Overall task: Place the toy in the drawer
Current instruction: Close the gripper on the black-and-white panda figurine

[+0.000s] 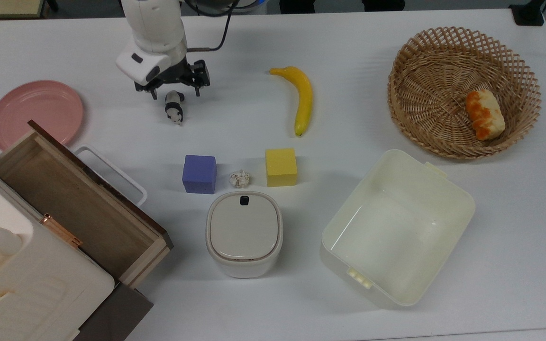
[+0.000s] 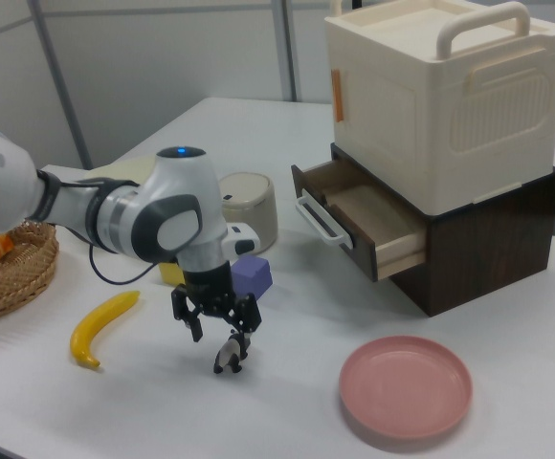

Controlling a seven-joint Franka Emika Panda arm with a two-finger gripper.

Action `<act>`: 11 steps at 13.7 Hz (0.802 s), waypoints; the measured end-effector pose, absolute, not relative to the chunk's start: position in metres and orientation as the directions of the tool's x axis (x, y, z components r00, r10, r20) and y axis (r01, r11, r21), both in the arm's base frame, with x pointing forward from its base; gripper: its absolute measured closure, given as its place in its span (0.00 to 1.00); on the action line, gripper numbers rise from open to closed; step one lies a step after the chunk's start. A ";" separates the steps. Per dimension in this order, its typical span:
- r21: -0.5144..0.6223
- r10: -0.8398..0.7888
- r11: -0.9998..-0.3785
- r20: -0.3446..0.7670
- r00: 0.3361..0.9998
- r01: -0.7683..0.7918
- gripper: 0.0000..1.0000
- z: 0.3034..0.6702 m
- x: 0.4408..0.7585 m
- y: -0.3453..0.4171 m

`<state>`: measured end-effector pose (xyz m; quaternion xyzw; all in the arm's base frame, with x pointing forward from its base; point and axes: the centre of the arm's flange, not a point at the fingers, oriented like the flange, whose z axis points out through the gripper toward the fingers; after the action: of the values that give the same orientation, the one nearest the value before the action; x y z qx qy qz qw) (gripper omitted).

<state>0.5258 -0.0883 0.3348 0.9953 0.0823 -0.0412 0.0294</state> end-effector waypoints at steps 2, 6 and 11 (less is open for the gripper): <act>0.050 0.163 -0.985 -0.095 0.982 0.168 0.08 0.319 0.528 -0.089; 0.064 0.176 -0.981 -0.105 0.979 0.183 0.56 0.316 0.529 -0.090; 0.067 0.175 -0.981 -0.097 0.980 0.182 0.60 0.319 0.531 -0.090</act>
<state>0.5310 -0.0900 0.3193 0.9942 0.0900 -0.0456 0.0377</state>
